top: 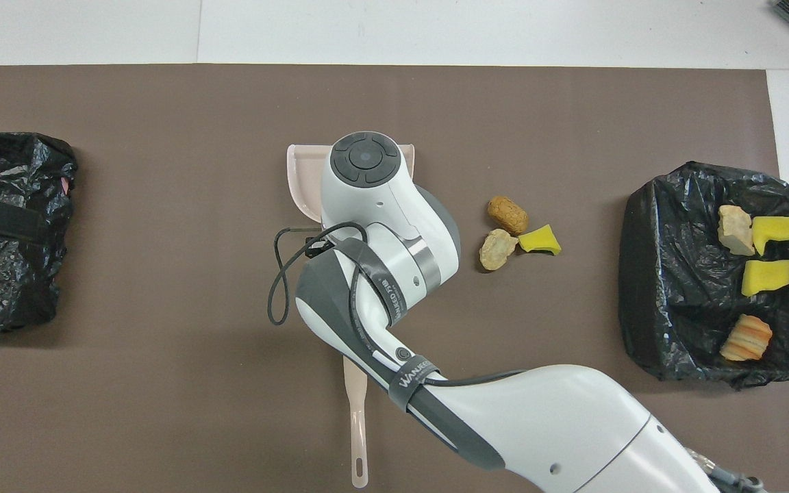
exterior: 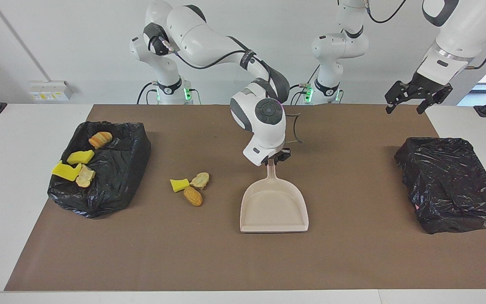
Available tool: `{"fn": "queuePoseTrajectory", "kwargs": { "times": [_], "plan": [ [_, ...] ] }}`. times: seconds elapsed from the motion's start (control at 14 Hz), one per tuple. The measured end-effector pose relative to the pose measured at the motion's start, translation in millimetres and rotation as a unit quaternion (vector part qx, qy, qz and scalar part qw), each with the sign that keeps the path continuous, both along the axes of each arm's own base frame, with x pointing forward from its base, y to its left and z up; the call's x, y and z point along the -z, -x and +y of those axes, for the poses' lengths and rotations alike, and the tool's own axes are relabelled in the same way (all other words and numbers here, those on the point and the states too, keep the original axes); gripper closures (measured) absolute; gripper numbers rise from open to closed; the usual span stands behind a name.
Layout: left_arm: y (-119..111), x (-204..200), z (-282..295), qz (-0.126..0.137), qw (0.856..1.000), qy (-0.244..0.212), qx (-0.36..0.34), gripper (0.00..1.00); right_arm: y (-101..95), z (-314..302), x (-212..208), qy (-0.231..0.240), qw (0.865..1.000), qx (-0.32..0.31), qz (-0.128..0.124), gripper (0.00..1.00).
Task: Sweep and dump trash in bin
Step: 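Lower the dustpan onto the mat and release it with the right gripper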
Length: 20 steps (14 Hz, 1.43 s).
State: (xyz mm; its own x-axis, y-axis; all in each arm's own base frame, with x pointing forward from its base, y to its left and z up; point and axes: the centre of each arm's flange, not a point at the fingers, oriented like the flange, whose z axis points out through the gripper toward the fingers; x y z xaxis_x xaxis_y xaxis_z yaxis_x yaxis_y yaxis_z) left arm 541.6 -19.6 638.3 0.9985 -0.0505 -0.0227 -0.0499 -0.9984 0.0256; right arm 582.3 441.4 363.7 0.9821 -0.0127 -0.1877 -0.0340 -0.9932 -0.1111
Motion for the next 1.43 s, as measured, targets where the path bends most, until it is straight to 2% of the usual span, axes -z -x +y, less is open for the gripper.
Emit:
{"fn": "queuePoseTrajectory", "kwargs": {
  "times": [0.21,0.43,0.5,0.86,0.93,1.0,1.22,1.43],
  "plan": [
    [0,0,0,0.000,1.000,0.000,0.000,0.00,3.9,-1,11,0.006,1.000,-0.006,0.008,0.69],
    [0,0,0,0.000,1.000,0.000,0.000,0.00,3.8,-1,12,0.004,1.000,-0.005,0.005,0.68],
    [0,0,0,0.000,1.000,0.000,0.000,0.00,3.2,-1,11,0.003,1.000,-0.005,0.003,0.61],
    [0,0,0,0.000,1.000,0.000,0.000,0.00,3.9,-5,-21,-0.005,1.000,-0.014,-0.016,0.05],
    [0,0,0,0.000,1.000,0.000,0.000,0.00,6.8,-5,-30,-0.005,1.000,-0.016,-0.019,0.00],
    [0,0,0,0.000,1.000,0.000,0.000,0.00,11.0,-6,-38,-0.005,1.000,-0.018,-0.020,0.00],
    [0,0,0,0.000,1.000,0.000,0.000,0.00,35.4,-8,-55,0.002,0.999,-0.028,-0.017,0.00],
    [0,0,0,0.000,1.000,0.000,0.000,0.00,85.5,-9,-69,0.020,0.998,-0.051,-0.005,0.00]
  ]
}}
